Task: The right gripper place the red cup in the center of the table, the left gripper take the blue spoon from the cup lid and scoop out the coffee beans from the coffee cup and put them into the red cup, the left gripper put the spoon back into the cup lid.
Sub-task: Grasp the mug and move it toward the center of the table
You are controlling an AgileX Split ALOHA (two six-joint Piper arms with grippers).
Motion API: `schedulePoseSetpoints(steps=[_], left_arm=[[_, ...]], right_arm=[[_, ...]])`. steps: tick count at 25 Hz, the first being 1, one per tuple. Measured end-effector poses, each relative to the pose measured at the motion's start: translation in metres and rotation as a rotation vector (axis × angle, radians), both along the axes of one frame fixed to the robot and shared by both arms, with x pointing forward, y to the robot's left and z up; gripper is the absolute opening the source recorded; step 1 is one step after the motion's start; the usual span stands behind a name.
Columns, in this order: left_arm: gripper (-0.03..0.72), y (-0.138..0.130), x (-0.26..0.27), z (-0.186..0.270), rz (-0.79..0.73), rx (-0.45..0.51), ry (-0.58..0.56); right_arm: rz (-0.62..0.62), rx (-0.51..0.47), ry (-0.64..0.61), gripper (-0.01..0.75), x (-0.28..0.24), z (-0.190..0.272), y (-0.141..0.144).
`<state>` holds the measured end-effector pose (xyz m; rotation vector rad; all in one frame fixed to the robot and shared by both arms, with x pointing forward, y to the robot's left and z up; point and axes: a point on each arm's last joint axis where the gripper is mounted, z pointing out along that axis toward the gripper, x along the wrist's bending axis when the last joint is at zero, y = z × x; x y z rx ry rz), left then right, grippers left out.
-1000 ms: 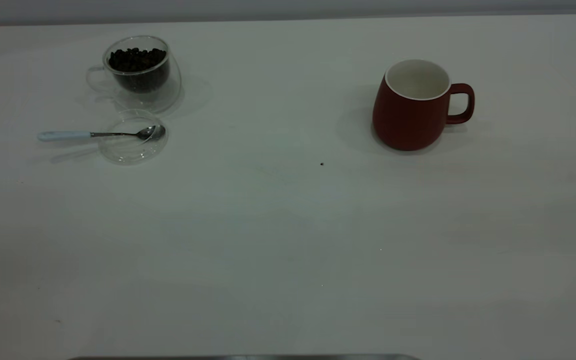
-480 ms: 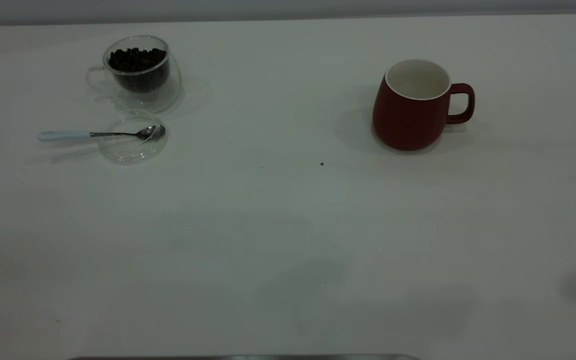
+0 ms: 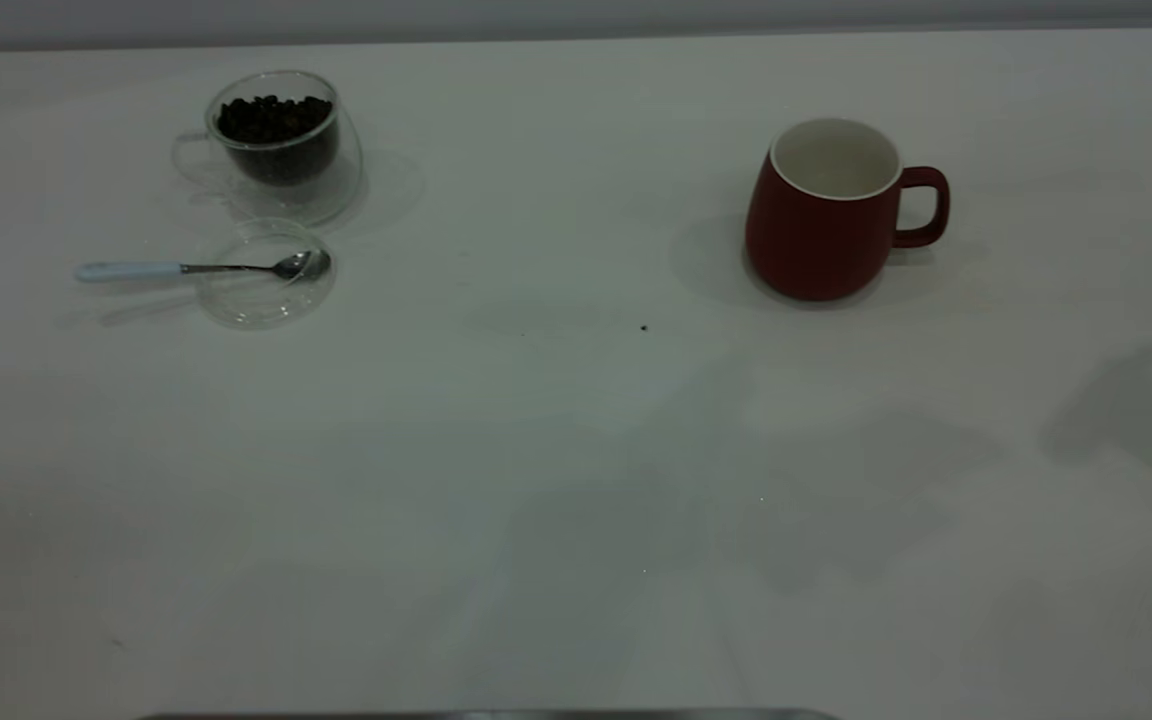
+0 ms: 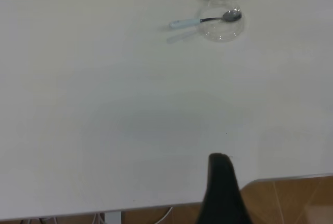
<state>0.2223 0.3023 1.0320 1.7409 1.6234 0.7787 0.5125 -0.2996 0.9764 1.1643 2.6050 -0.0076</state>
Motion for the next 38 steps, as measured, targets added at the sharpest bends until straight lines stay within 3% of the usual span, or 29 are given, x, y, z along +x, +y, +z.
schedulePoseSetpoints(steps=[18,27,38], left_arm=[[0.587,0.000,0.000,0.000,0.001,-0.002,0.000],[0.587,0.000,0.000,0.000,0.001,-0.002,0.000],[0.587,0.000,0.000,0.000,0.001,-0.002,0.000]], right_arm=[[0.246,-0.039,0.130,0.644,0.116,-0.127,0.045],[0.392,-0.068,0.078,0.642,0.158,-0.146,0.069],[0.575,-0.063,-0.033,0.627,0.163,-0.150,0.126]])
